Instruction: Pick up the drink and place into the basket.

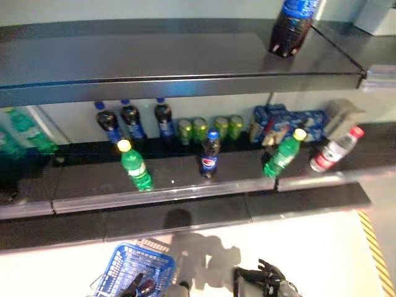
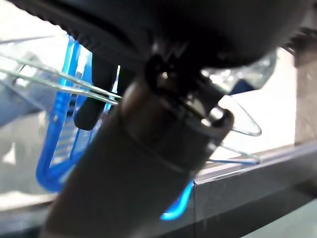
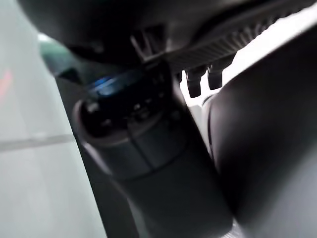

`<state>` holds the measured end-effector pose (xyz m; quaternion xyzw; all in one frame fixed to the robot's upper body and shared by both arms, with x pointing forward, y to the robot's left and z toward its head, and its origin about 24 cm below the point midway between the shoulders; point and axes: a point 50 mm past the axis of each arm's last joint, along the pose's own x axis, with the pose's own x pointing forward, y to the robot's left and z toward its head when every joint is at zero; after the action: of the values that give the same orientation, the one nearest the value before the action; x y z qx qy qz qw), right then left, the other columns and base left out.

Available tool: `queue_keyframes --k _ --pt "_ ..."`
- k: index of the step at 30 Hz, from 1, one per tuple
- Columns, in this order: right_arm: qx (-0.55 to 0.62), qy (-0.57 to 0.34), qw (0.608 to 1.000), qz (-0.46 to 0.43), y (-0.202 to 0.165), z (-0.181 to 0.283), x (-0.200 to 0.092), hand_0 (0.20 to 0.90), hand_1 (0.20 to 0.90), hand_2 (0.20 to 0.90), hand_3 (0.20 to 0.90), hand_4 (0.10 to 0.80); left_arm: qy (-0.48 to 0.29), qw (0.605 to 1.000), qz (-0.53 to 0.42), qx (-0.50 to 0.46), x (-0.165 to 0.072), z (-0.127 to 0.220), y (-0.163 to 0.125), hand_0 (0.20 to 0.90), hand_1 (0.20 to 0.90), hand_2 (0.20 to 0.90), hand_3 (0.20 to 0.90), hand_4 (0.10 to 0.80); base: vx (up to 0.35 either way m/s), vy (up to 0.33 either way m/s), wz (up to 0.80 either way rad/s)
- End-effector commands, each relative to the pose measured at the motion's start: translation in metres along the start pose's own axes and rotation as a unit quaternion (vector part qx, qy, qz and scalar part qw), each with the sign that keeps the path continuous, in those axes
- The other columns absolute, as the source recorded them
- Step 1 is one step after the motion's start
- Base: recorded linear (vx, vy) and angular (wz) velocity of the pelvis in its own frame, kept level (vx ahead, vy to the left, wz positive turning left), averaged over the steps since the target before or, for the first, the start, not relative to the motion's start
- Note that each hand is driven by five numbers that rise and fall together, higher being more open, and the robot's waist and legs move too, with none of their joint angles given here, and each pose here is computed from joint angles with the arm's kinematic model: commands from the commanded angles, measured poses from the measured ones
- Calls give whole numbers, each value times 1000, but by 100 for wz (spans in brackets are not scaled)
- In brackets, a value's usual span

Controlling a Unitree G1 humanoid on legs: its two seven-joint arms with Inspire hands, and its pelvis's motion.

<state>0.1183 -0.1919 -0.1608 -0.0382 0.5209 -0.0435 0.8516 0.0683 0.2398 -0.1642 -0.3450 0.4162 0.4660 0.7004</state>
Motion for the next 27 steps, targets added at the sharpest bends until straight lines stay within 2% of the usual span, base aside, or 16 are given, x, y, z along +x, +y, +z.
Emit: queue_keyframes --k 1,4,6,9,14,23,27 --pt "9 13 1000 -2 -1 -6 -2 900 900 900 900 800 -86 994 -68 -17 -2 29 -29 300 300 300 200 100 -192 -723 78" --pt "-7 18 1000 1 -5 -6 -1 900 900 900 900 800 -77 995 -66 -11 -2 21 -23 300 300 300 200 100 -210 -544 42" --pt "36 27 999 -24 -13 -12 -3 900 900 900 900 800 -55 995 -62 47 -3 8 -27 300 300 300 200 100 -344 -427 33" --pt "33 28 998 -37 -27 -12 -3 900 900 900 900 800 -42 996 -63 49 -3 2 -25 300 300 300 200 100 -349 -184 127" --pt "50 42 997 -45 -34 -20 -5 900 900 900 900 800 -38 997 -57 46 -3 0 -15 300 300 300 200 100 -220 -27 35" --pt "64 38 996 -44 -27 -25 -6 900 900 900 900 800 -38 991 -93 85 -3 2 -23 300 300 300 200 100 -91 76 46" --pt "59 22 997 -40 -19 -22 -6 900 900 900 900 800 -38 985 -86 142 -2 5 -16 300 300 300 200 100 -179 81 -4"
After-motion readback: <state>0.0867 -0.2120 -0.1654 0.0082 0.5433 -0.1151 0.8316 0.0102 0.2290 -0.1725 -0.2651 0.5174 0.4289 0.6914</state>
